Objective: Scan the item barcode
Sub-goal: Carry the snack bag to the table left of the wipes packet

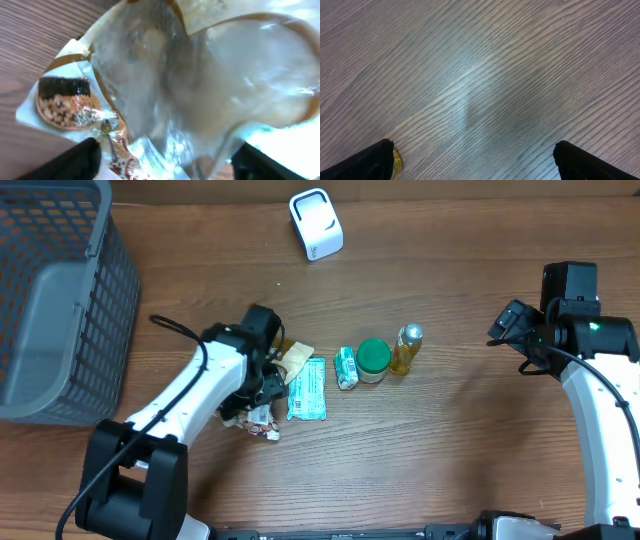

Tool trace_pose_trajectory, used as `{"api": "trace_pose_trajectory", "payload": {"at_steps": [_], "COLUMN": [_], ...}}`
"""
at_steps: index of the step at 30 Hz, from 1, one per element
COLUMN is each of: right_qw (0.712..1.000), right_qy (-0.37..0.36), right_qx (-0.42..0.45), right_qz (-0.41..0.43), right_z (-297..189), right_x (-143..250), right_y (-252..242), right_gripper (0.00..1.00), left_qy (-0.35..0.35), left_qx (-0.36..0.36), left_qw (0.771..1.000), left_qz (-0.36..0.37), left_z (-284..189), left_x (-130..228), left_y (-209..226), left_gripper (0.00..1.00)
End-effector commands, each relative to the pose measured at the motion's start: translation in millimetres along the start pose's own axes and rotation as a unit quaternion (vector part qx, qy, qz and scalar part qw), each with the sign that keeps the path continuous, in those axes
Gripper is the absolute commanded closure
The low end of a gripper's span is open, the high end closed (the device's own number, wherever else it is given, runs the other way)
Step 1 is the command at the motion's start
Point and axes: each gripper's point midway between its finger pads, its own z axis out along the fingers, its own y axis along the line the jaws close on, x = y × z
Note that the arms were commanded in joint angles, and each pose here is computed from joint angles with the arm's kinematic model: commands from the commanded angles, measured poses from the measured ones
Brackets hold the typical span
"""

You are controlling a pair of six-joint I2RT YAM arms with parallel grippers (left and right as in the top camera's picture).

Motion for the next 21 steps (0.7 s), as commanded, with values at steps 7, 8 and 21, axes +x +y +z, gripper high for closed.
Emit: {"api": "trace_pose_trajectory", "payload": {"at_steps": [7, 8, 21], "right_qw": [1.0, 1.0, 1.0], "right_qy": [-0.007, -0.007, -0.007], "right_qx": [0.0, 0.0, 0.0], "right_qz": [0.005, 0.005, 0.005], "right_z": [-2.1, -2.1, -2.1], "right_x": [-4.4, -4.4, -4.4], "right_y": [0.4, 0.4, 0.4], "right_gripper": [0.0, 0.0, 0.0], "left_qy": [-0.008, -0.004, 0.096], "left_qx": [0.051, 0.048, -0.001], "left_qw": [0.992, 0.991, 0.978], "left_qz": [0.116, 0.123, 0.183], "left_z": [-50.4, -49.2, 6.3], "left_x": [-24.5, -22.8, 0.5], "left_y": [-14.9, -13.8, -1.4], "left_gripper": [0.45, 0.46, 0.57]}}
